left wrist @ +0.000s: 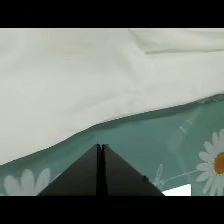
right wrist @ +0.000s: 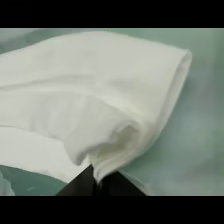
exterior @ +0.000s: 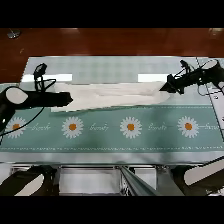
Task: Fold the shirts.
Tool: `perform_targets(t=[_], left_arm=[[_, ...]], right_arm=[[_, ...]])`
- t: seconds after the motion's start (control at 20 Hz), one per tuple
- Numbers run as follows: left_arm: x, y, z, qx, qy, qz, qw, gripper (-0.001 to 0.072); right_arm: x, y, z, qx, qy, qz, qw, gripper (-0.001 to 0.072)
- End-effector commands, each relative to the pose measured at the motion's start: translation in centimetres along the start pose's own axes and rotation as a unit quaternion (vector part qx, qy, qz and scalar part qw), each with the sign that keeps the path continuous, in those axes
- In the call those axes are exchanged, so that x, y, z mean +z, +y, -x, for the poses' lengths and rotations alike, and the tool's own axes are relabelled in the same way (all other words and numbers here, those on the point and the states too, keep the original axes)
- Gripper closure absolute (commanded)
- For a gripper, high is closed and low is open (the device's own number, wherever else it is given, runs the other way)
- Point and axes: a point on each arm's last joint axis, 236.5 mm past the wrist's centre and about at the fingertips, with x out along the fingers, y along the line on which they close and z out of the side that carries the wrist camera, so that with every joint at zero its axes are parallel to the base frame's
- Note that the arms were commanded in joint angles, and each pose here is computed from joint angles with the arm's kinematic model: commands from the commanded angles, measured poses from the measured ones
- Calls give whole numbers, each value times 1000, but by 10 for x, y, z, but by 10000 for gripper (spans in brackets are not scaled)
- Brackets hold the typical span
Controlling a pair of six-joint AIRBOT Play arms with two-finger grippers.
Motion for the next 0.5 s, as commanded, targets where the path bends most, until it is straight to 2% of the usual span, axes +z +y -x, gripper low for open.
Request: perform_targets(t=[0.0, 0.25, 0.45], left_arm=[[12, -51, -11, -58, 11, -41, 997, 681], [22, -125, -62, -90, 24, -119, 989, 683], [-20, -190, -149, -105, 101, -185, 972, 683]], right_arm=[[-9, 18, 47, -18, -42, 42, 998, 682], [-68, 19, 112, -32, -114, 33, 992, 682], [-112, 25, 141, -42, -176, 33, 983, 682]])
